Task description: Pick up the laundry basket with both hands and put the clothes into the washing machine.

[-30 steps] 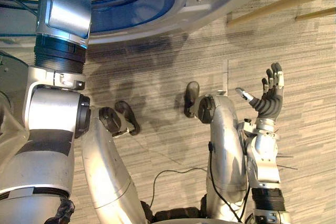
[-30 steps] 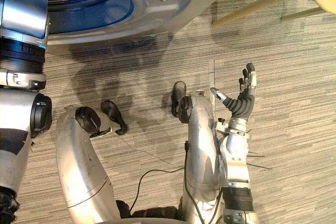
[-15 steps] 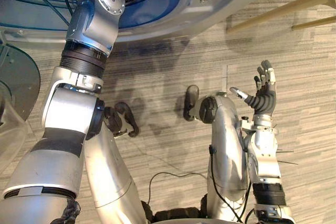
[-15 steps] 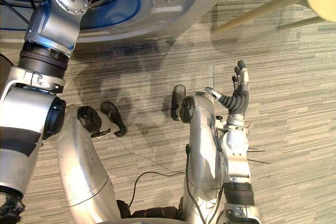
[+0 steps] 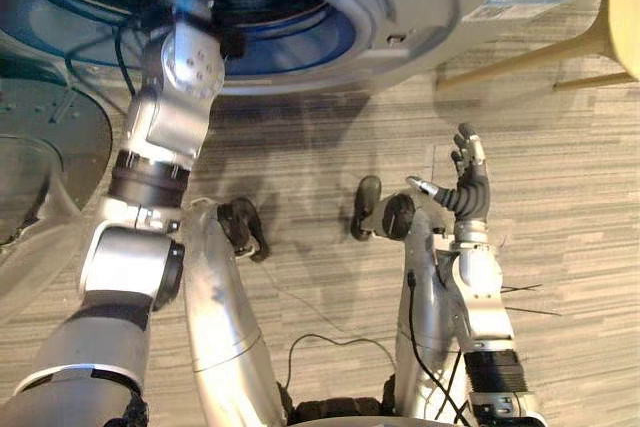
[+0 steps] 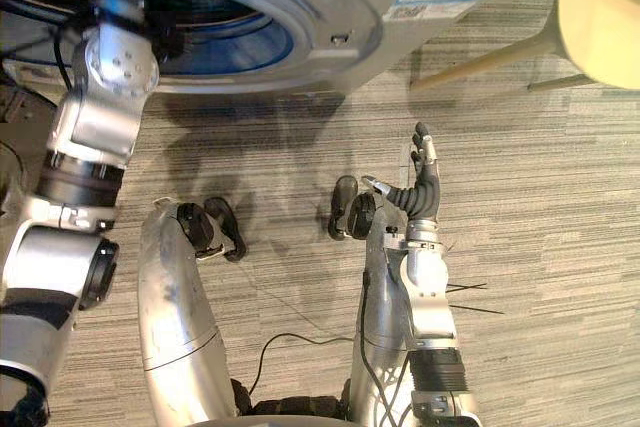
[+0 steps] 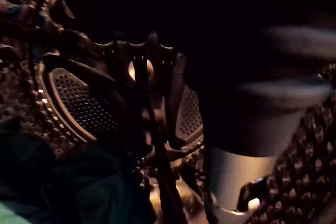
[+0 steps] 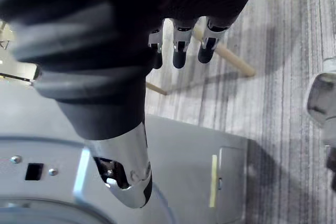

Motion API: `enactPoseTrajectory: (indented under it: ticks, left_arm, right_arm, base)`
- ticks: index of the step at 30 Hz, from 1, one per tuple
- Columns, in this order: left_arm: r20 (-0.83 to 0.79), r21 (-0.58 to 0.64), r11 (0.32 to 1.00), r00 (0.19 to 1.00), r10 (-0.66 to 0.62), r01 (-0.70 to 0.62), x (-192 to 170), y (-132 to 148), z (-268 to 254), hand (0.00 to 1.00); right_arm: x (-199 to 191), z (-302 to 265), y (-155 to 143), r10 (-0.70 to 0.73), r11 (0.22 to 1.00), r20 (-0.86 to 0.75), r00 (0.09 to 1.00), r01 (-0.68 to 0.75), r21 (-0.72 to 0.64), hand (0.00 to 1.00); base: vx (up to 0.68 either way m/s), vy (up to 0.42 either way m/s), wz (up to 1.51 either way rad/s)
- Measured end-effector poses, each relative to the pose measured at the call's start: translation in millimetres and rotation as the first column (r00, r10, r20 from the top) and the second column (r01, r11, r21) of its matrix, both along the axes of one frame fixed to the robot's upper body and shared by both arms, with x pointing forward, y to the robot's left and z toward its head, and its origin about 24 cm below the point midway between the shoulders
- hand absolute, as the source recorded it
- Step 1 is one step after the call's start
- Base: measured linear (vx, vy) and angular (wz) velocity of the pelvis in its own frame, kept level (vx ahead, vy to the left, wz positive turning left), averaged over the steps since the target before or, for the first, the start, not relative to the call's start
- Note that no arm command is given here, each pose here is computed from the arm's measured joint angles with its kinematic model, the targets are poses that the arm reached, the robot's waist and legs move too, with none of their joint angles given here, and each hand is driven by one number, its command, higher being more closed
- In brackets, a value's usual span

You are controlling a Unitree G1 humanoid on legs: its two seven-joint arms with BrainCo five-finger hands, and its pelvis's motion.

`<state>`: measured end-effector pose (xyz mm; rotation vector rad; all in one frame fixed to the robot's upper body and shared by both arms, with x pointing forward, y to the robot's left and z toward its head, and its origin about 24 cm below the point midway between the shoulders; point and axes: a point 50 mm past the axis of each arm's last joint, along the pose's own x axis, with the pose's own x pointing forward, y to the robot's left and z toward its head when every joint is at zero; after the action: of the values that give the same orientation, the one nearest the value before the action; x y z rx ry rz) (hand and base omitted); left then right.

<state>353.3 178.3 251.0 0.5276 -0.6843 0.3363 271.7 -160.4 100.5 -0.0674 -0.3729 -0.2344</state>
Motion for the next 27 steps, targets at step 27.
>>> enactPoseTrajectory:
  ticks: [27]
  left_arm:
    - [-0.816, -0.517, 0.784, 0.474, -0.33, -0.343, -155, -15, -332, 0.0]
  right_arm:
    - [-71, -157, -22, -0.028, 0.993, -0.663, 0.748, 0.099, 0.07, 0.0]
  base:
    - [0.09, -0.04, 0.06]
